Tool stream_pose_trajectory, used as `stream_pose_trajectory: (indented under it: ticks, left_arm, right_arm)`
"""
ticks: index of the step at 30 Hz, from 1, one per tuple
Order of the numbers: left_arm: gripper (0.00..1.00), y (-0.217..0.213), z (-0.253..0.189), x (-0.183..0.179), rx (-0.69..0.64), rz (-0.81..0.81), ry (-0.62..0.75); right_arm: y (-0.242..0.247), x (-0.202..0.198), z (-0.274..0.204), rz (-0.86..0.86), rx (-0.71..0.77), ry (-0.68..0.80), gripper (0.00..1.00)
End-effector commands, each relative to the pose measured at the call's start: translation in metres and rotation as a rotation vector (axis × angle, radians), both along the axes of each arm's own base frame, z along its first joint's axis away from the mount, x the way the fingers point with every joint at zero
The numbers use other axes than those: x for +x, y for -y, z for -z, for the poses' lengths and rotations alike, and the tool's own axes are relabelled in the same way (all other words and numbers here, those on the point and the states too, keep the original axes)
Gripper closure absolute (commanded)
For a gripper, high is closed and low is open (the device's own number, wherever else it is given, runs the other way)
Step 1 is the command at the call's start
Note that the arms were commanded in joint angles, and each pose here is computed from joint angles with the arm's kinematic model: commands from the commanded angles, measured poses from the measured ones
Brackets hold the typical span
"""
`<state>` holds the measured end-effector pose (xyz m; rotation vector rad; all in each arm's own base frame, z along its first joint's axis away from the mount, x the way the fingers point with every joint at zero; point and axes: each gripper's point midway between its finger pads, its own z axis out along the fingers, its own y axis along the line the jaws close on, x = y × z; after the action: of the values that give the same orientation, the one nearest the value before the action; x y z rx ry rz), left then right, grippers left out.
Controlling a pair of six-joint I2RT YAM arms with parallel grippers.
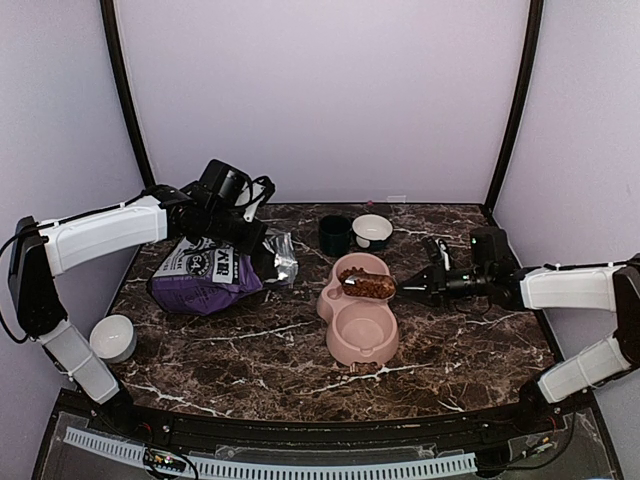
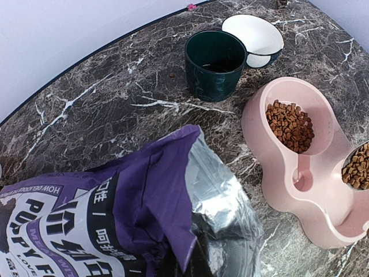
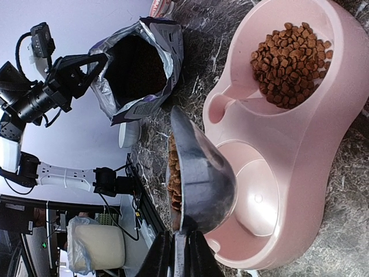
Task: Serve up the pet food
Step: Place the pet food in the pet food bowl.
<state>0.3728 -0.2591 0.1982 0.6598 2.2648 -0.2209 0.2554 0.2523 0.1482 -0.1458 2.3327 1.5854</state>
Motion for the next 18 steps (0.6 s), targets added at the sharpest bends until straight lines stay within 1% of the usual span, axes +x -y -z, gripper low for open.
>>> stream_pose_trajectory:
  ticks: [1, 18]
  left_arm:
    - [1.0, -0.005, -0.042, 0.001, -0.058, -0.006, 0.108]
    - [1.0, -0.007, -0.044, 0.0, -0.056, -0.009, 0.114]
  right_arm:
    - [0.005, 0.0, -0.005, 0.008, -0.006, 0.051, 1.0]
    - [0.017, -0.022, 0.012, -0.024, -0.108, 0.018, 1.0]
